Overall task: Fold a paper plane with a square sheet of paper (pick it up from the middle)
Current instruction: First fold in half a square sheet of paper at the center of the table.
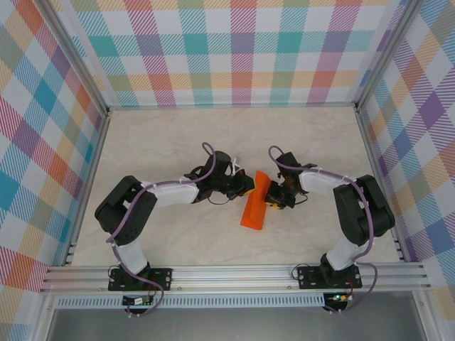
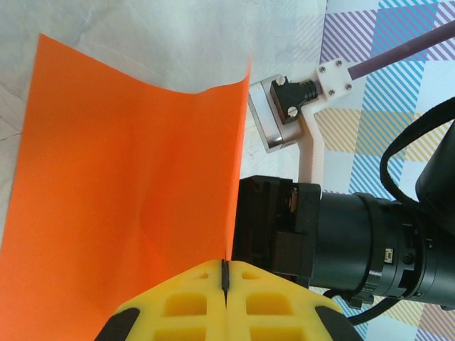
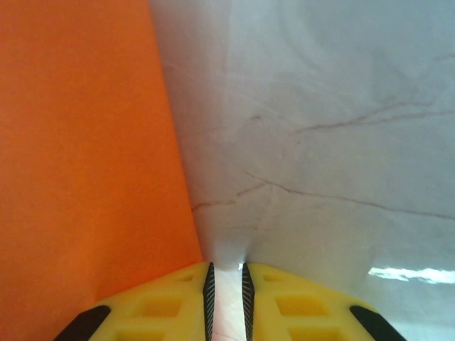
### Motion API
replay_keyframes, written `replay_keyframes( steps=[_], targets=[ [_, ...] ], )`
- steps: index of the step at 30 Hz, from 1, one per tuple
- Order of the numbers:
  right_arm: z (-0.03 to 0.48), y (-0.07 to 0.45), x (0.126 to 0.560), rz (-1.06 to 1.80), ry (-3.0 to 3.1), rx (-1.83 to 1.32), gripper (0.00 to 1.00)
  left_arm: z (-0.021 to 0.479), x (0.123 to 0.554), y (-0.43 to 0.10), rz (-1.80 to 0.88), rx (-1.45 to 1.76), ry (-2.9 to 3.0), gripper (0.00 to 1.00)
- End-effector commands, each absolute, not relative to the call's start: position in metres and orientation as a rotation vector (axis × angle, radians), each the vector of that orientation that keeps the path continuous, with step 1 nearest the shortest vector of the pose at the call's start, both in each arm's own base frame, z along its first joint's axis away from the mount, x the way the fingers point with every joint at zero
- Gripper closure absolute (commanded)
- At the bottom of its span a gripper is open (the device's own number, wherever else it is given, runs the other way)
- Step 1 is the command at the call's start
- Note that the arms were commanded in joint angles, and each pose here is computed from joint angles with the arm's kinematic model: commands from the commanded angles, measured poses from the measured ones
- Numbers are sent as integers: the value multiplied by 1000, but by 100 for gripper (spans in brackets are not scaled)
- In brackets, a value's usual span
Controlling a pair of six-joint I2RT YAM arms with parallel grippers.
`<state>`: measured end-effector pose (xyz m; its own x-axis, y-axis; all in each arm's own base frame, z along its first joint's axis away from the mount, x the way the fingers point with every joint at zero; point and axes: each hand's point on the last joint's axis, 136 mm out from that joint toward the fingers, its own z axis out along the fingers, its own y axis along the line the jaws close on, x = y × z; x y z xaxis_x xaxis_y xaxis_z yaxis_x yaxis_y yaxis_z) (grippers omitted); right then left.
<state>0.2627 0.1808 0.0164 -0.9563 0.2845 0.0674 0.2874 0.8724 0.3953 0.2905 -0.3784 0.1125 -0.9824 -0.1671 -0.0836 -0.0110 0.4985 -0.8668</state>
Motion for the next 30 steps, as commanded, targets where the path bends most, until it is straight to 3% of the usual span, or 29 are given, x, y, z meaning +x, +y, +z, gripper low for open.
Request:
replay_keyframes(
  steps=[1,9,14,21,27,30],
  targets=[
    [30,203,288,-816,-3047,-409,79,118,285,-378,-1491,-155,2559,100],
    [34,223,301,-920,-2996,-339,77,116,287,-352,-1319,-199,2561,100],
    [35,199,293,-762,-3074,-368,73,100,290,-348,-1272,-214,2584,100],
    [59,169,282,-890,-3123,-386,54,83,300,-327,-1102,-265,2594,100],
    [69,182,275,-1051,-3061,-304,36,68,297,-319,-1021,-240,2636,100],
    [70,194,274,-1156,-3005,-248,32,59,296,-324,-1031,-221,2666,100]
  ],
)
